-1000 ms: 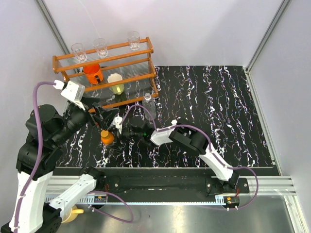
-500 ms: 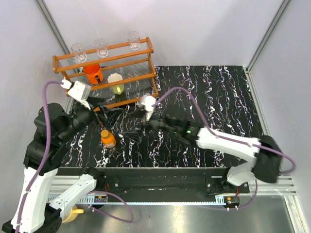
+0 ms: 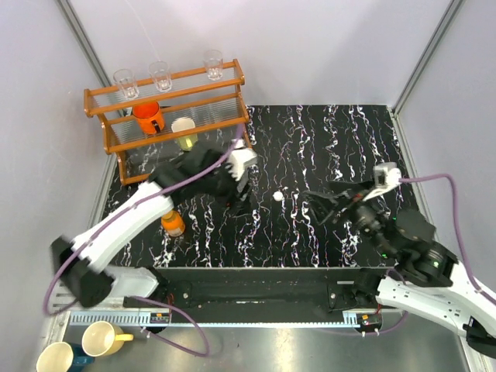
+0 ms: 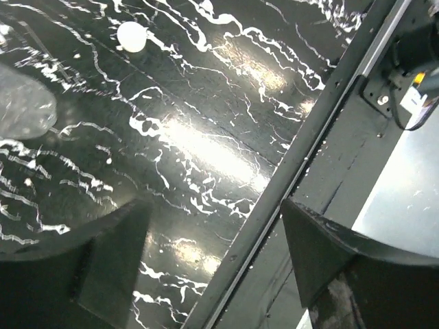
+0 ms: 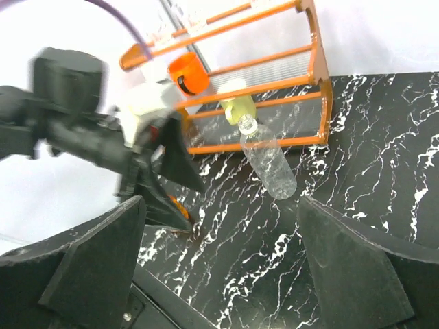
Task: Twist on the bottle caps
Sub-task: Pick up the bottle cap from the center of the board.
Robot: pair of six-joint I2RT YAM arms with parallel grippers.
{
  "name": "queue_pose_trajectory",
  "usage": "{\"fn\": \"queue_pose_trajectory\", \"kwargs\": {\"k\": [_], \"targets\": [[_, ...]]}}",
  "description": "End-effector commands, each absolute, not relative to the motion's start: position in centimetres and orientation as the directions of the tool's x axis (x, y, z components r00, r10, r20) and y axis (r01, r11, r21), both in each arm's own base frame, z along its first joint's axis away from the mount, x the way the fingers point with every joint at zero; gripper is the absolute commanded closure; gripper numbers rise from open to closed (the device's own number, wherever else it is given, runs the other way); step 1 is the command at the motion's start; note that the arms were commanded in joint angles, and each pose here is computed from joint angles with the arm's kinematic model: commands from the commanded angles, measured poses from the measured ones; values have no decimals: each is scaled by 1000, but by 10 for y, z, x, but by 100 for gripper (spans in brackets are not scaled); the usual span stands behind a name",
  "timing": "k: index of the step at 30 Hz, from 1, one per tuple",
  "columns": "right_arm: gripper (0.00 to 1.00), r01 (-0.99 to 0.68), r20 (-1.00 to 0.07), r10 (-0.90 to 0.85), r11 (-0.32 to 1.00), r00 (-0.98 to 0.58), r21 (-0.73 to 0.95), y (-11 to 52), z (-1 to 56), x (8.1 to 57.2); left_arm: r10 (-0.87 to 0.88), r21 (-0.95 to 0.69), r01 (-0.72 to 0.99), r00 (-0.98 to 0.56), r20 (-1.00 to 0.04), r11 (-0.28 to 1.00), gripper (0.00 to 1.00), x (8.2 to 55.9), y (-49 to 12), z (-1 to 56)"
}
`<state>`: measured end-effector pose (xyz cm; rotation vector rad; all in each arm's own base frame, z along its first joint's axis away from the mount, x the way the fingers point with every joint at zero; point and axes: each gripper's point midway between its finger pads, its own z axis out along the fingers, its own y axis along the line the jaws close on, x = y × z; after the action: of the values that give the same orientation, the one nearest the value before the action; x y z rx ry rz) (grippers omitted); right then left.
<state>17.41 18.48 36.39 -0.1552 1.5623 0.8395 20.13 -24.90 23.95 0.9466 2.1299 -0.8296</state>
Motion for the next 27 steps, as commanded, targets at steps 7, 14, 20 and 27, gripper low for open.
{"fn": "queue_pose_trajectory", "kwargs": {"k": [7,14,20,27], "targets": [[13,-216,-893,377,876,-247,430,120,320,187,637,-172,886,-433,-638,430,32,292,-337,202],[37,95,-903,265,964,-339,247,105,283,218,676,-120,906,-385,-628,405,37,319,-371,159],[33,190,-715,378,924,-588,331,112,217,246,699,-79,910,-367,-614,408,43,338,-379,121],[30,140,-671,455,872,-586,469,125,215,268,679,-69,909,-356,-642,412,58,354,-386,104]]}}
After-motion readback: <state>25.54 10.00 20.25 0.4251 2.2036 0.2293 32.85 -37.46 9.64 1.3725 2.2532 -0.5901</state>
